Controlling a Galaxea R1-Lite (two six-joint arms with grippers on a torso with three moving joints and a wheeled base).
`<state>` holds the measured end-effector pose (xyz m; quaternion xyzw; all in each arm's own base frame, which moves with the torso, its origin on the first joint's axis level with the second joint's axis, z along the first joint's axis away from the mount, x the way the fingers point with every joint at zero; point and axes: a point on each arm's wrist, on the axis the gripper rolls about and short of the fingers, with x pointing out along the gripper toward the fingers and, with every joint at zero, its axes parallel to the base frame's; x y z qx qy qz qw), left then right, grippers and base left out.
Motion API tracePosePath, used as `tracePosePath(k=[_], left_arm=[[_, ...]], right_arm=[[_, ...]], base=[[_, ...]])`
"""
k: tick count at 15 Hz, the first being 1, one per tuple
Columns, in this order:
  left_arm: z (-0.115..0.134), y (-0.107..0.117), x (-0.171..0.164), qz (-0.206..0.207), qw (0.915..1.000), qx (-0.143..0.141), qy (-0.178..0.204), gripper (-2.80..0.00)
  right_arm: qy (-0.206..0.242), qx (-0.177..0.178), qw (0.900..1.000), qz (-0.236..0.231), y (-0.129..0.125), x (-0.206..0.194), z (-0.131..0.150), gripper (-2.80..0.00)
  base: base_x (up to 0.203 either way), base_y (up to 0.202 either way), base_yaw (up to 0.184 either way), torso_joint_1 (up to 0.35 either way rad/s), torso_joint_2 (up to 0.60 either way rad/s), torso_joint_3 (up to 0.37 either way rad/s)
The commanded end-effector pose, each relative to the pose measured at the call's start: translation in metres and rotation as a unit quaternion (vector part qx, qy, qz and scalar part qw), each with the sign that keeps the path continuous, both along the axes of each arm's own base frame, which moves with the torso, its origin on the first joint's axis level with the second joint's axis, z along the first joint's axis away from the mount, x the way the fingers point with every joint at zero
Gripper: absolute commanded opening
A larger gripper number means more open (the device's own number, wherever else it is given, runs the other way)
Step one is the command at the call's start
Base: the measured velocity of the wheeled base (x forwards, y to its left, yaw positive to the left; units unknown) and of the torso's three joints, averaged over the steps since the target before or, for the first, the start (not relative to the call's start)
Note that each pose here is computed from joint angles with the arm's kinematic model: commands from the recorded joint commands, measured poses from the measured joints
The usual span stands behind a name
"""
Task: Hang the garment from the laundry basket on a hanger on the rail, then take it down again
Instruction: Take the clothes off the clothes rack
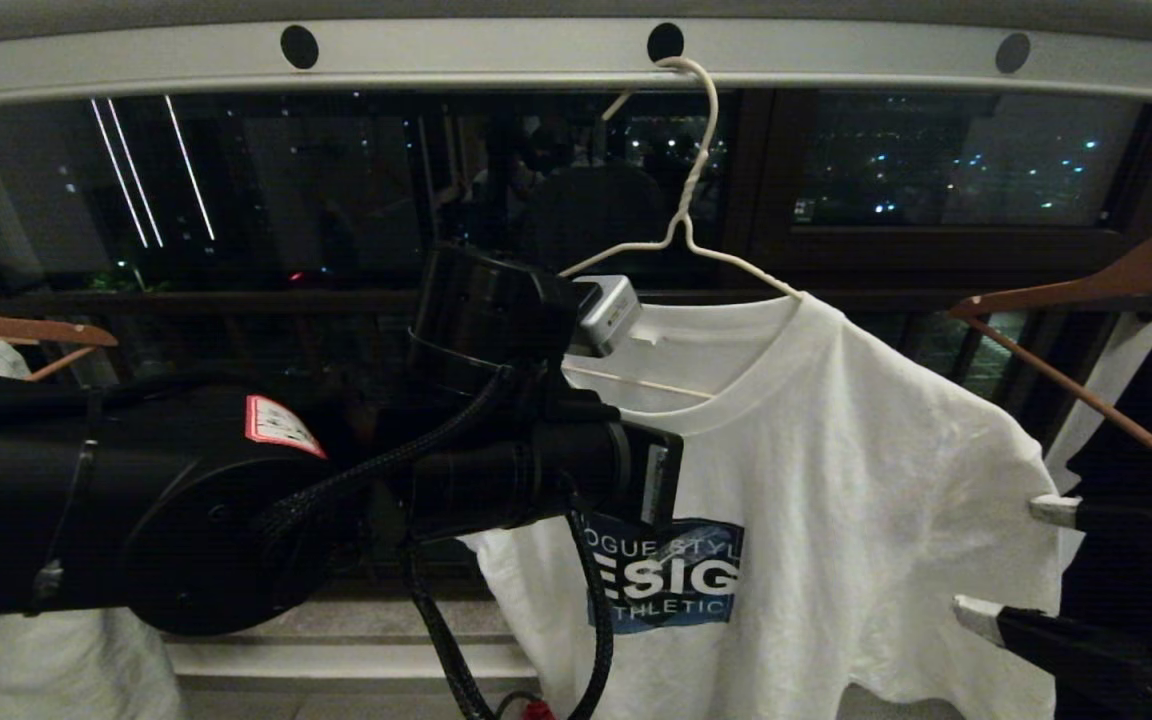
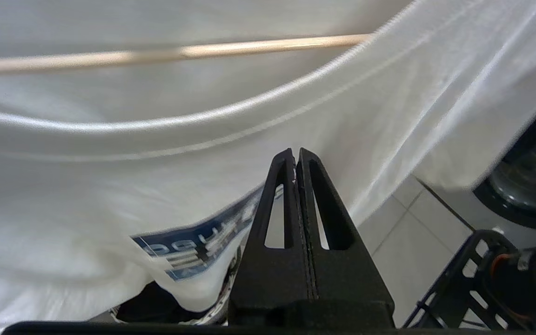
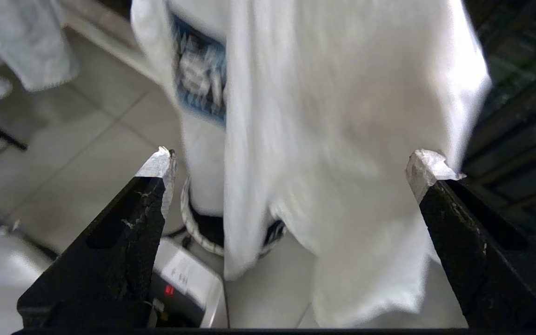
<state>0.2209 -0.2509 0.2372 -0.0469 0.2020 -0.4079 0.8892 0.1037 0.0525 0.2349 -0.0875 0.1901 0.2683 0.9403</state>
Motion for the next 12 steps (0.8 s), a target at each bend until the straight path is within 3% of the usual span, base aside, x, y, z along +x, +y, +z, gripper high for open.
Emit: tracePosePath(k=[1, 7, 12], left_arm=[[-0.002, -0.002, 0.002, 0.002, 1.0, 0.002, 0.001, -2.8], [0.003, 0.0, 0.0, 0.002, 1.0, -0.004, -0.002, -2.8], [0.005, 0.002, -0.001, 0.006, 1.0, -0.004, -0.005, -2.8]], right_arm=[[-0.009, 0.004, 1.0, 0.0, -0.005, -0.01, 0.004, 0.0], [0.04, -0.019, 0.999, 0.003, 0.01, 0.019, -0.009, 0.0], [0.083, -0.02, 0.992, 0.095, 0.057, 0.055, -0.032, 0.0]], base=[[0.0, 0.0, 0.0, 0.0, 0.0, 0.0], [0.0, 0.0, 0.0, 0.0, 0.0, 0.0], [0.0, 0.0, 0.0, 0.0, 0.0, 0.0]])
